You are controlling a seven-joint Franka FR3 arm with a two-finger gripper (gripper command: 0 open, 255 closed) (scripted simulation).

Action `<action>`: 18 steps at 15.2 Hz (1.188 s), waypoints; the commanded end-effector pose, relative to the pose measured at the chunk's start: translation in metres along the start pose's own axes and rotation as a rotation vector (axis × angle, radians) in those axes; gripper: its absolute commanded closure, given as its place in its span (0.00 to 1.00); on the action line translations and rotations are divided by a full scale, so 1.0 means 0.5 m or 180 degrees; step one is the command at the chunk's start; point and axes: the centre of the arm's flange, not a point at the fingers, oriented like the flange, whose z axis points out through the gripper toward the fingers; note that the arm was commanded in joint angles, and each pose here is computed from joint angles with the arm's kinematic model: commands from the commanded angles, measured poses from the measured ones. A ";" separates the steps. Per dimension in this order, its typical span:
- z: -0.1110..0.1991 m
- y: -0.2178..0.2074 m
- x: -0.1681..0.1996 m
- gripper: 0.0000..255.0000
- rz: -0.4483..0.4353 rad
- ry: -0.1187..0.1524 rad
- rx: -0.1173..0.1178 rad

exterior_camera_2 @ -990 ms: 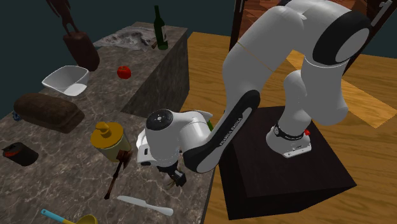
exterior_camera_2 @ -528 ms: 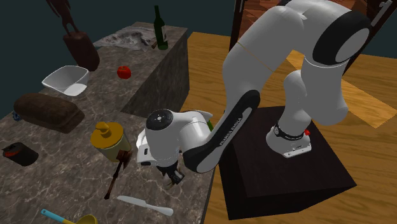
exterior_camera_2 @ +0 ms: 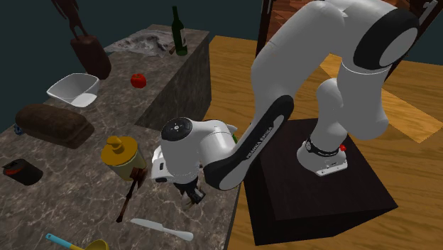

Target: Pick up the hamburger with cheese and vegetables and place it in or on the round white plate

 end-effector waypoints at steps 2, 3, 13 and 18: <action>-0.032 -0.001 0.003 1.00 0.0000 0.0000 0.0000; -0.042 -0.001 0.004 1.00 0.0000 0.0000 0.0000; -0.141 -0.002 0.012 1.00 0.0000 0.0000 0.0000; -0.158 0.116 -0.044 1.00 0.0000 0.0000 0.0000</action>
